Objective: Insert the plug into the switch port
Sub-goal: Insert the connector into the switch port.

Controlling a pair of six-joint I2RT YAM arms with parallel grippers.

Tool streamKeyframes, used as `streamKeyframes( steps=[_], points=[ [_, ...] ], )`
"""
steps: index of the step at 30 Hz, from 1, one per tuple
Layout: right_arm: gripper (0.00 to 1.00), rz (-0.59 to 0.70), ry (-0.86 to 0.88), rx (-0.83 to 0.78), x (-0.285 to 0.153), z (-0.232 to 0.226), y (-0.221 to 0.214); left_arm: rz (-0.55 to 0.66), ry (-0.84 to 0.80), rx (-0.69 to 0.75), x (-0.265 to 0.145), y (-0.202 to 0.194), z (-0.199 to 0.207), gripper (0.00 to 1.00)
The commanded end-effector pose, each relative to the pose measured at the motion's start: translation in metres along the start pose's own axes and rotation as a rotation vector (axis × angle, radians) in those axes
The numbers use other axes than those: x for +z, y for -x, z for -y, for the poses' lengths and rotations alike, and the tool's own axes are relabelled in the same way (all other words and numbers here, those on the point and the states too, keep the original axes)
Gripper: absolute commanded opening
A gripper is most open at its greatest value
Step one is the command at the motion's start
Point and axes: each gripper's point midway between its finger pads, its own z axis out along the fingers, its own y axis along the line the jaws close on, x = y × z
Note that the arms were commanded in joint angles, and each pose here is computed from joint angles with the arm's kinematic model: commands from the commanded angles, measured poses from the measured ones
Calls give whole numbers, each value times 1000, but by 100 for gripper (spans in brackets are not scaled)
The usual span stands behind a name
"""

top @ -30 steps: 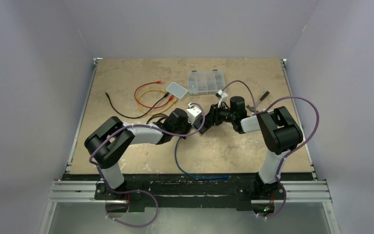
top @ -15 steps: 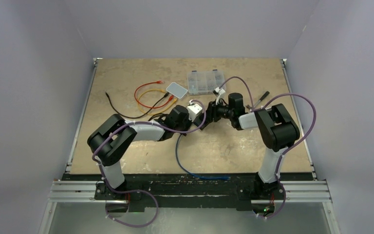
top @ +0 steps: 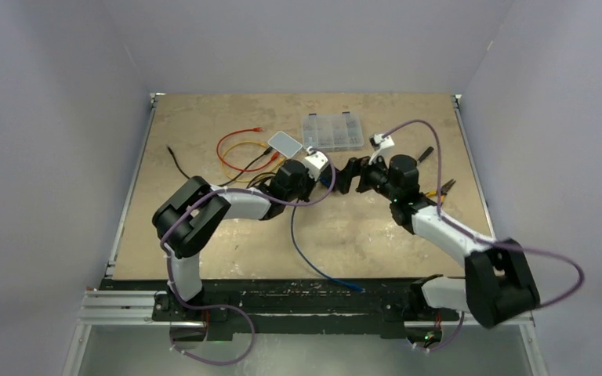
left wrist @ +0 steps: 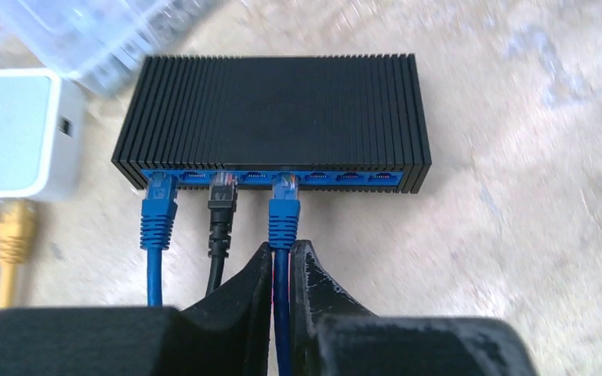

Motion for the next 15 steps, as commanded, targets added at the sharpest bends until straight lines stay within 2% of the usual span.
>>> streamKeyframes(
  steps=[1, 5, 9, 15],
  points=[
    [99, 139, -227, 42, -43, 16, 37, 197, 53, -24, 3, 75, -19, 16],
    [99, 277, -366, 40, -95, 19, 72, 224, 72, -60, -16, 85, -22, 35],
    [99, 465, -422, 12, -158, 5, 113, 243, 119, -122, -50, 98, -31, 47],
    [98, 793, -439, -32, -258, -22, 157, 236, 238, -215, -131, 113, -54, 69]
  ],
)
